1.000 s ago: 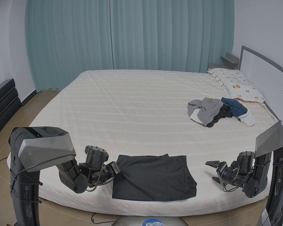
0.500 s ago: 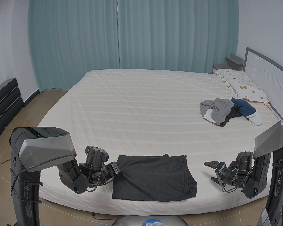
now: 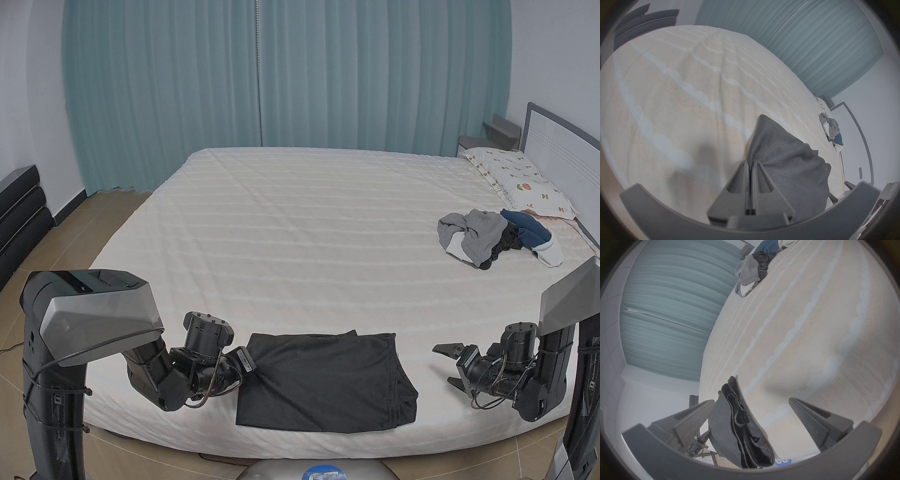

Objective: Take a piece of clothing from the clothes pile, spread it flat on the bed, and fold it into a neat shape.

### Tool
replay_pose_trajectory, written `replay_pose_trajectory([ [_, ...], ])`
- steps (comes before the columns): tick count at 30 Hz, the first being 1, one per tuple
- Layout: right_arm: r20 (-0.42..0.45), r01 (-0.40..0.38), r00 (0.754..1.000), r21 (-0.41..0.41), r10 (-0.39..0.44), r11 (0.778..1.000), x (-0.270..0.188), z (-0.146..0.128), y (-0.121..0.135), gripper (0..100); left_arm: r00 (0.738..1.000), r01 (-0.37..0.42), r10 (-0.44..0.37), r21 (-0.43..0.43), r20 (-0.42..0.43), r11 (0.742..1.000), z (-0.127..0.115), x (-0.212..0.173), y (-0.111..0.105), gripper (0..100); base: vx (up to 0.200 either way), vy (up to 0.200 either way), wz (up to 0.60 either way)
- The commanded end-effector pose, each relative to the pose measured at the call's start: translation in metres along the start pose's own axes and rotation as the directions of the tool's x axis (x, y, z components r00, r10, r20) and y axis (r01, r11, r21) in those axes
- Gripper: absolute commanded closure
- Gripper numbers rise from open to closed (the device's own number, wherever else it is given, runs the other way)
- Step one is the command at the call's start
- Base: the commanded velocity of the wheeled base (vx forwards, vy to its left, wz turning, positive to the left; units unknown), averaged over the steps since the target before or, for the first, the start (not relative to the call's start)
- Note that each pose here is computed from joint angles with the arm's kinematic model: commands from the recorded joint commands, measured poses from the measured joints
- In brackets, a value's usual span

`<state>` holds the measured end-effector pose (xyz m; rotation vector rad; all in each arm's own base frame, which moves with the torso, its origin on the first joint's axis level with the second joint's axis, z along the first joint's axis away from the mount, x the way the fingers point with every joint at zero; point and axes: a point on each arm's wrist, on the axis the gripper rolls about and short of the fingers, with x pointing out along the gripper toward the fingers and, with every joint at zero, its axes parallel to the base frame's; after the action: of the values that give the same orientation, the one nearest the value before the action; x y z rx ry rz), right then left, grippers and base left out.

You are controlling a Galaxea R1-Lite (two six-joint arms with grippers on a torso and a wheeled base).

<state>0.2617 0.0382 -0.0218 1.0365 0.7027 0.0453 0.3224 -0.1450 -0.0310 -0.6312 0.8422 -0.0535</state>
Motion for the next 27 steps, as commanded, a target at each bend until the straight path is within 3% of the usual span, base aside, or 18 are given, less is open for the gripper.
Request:
replay_pose_trajectory([
  [1,0.002,-0.007,1.0,-0.002,0.007,1.0,0.0,0.0,0.0,0,1.0,0.004,-0.004,0.001,0.002,1.0,0.001,-0.001,-0.001,100,0.0,0.0,0.0],
  [6,0.003,-0.008,1.0,-0.003,0.008,1.0,0.0,0.0,0.001,0,1.0,0.002,-0.002,-0.004,0.005,1.0,0.001,-0.001,-0.001,100,0.0,0.0,0.0],
  [7,0.003,-0.008,1.0,-0.003,0.008,1.0,0.0,0.0,0.001,0,1.0,0.002,-0.002,-0.003,0.002,1.0,0.0,-0.001,-0.002,0,0.0,0.0,0.0],
  [18,0.037,-0.046,0.998,-0.028,0.047,0.999,-0.011,0.005,0.013,0,1.0,0.016,-0.015,-0.019,0.024,1.0,0.015,-0.024,-0.013,0,0.0,0.0,0.0],
  [24,0.095,-0.021,0.995,-0.127,0.033,0.992,-0.022,0.009,0.015,0,0.992,0.09,-0.086,-0.044,0.097,0.995,0.034,-0.054,-0.031,0,0.0,0.0,0.0],
  [25,0.18,0.035,0.984,-0.207,0.003,0.978,-0.03,0.012,0.018,0,0.98,0.112,-0.106,-0.028,0.169,0.993,0.045,-0.076,-0.041,0,0.0,0.0,0.0],
  [27,0.246,0.059,0.969,-0.26,0.007,0.964,-0.045,0.013,0.026,0,0.966,0.107,-0.107,0.013,0.237,0.994,0.054,-0.095,-0.049,0,0.0,0.0,0.0],
])
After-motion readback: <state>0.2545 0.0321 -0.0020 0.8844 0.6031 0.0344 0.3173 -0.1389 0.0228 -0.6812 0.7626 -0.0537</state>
